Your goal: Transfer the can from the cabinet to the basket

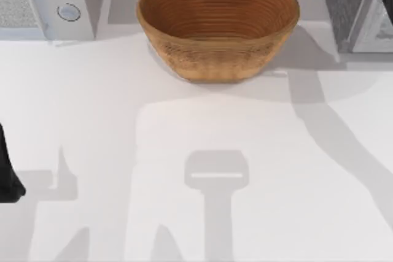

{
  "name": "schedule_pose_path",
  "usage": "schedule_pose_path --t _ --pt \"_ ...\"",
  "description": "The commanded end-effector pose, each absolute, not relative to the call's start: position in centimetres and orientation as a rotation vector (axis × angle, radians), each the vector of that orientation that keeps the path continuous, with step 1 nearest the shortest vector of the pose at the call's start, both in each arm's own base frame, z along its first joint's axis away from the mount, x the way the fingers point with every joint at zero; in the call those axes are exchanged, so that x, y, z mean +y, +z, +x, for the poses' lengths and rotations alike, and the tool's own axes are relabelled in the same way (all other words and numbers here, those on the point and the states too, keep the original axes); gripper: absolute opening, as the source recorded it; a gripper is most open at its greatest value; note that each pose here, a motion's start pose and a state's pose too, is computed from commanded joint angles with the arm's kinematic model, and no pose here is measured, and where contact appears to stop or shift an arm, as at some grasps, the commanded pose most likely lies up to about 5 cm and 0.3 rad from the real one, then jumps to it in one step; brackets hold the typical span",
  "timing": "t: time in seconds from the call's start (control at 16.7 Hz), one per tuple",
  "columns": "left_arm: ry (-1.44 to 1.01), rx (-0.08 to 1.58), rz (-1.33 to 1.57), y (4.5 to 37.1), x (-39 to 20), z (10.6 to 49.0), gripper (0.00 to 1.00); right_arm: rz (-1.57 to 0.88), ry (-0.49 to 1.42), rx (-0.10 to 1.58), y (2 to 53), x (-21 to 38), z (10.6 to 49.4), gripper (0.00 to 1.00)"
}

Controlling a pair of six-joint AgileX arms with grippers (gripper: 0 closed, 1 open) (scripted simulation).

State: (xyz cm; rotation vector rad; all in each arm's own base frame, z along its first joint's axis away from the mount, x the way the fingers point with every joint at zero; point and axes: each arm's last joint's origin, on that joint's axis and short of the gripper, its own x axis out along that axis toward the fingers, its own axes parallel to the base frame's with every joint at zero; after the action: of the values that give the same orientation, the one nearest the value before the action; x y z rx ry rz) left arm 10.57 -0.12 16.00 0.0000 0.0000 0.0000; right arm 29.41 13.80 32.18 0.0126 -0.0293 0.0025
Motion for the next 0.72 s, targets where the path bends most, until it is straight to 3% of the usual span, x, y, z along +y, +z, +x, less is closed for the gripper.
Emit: schedule_pose_path --t 0.3,0.72 --pt "0.000 0.000 0.000 16.0 -0.1 10.6 1.00 0.010 0.004 -0.013 27.8 23.6 36.0 0.00" --pt "0.000 0.000 0.000 16.0 -0.1 10.6 1.00 0.000 0.003 0.002 23.1 29.6 38.0 0.00"
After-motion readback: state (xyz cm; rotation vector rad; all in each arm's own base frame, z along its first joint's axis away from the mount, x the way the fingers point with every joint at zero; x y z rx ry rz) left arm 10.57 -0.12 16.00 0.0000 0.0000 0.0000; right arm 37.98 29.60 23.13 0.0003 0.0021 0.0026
